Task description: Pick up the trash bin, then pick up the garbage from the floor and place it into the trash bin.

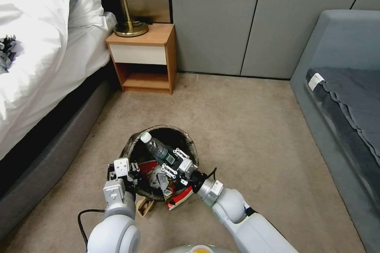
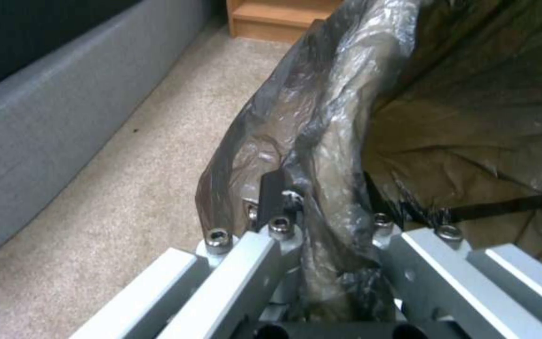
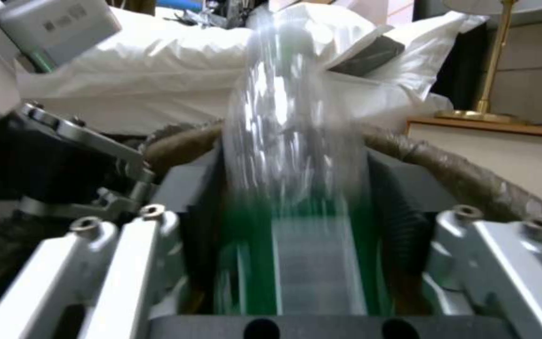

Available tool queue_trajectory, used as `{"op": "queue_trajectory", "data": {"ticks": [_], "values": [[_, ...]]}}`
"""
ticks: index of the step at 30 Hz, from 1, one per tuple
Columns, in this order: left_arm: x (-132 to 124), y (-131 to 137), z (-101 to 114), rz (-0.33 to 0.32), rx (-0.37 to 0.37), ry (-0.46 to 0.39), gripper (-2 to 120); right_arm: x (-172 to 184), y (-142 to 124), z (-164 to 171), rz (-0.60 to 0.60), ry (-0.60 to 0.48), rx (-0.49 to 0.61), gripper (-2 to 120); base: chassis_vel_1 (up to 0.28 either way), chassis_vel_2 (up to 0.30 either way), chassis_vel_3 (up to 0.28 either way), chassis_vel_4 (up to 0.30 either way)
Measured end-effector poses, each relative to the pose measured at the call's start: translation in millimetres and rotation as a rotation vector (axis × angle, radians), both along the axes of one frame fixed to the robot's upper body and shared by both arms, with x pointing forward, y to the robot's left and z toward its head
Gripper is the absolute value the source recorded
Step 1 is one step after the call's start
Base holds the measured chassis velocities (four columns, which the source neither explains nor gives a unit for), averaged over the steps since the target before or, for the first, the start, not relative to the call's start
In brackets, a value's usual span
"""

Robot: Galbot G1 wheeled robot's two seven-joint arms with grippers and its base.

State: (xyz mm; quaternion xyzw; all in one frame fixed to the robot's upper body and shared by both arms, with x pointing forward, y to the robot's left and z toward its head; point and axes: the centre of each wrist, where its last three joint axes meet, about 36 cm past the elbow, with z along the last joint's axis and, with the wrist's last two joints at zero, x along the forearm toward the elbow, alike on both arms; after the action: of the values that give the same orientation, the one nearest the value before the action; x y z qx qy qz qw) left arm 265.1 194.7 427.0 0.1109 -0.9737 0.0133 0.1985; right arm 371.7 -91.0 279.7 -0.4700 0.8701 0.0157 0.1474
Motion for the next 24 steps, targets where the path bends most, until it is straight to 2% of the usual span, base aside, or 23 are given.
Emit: {"op": "queue_trajectory", "data": {"ticks": [2,3,6,8,9,12,19,21,22,24], "values": [[0,0,0,0.000,0.001,0.000,1,-1,0,2,0.001,-0.005,0.003,61,0.000,0.000,0.000,0.000],[1,1,0,0.000,0.001,-0.001,1,-3,-1,4,0.003,-0.009,0.006,69,0.000,0.000,0.000,0.000],[1,1,0,0.000,0.001,-0.001,1,-5,-2,6,0.004,-0.010,0.007,77,0.000,0.000,0.000,0.000],[1,1,-1,0.001,0.002,0.000,1,-8,-3,9,0.006,-0.017,0.010,88,0.000,0.000,0.000,0.000],[1,1,-1,0.001,0.002,0.000,1,-8,-3,9,0.006,-0.017,0.010,88,0.000,0.000,0.000,0.000],[2,1,-2,0.001,0.003,0.002,1,-12,-4,16,0.010,-0.030,0.021,99,0.000,0.000,0.000,0.000],[2,1,-2,0.001,0.005,0.005,1,-18,-2,38,0.016,-0.076,0.054,100,0.000,0.000,0.000,0.000],[2,2,-3,0.001,0.008,0.008,1,-22,-1,58,0.006,-0.115,0.088,100,0.000,0.000,0.000,0.000],[2,2,-3,0.001,0.008,0.008,1,-22,-1,58,0.006,-0.115,0.088,100,0.000,0.000,0.000,0.000],[2,3,-4,0.001,0.012,0.011,1,-28,-2,86,-0.042,-0.150,0.137,100,0.000,0.000,0.000,0.000]]}}
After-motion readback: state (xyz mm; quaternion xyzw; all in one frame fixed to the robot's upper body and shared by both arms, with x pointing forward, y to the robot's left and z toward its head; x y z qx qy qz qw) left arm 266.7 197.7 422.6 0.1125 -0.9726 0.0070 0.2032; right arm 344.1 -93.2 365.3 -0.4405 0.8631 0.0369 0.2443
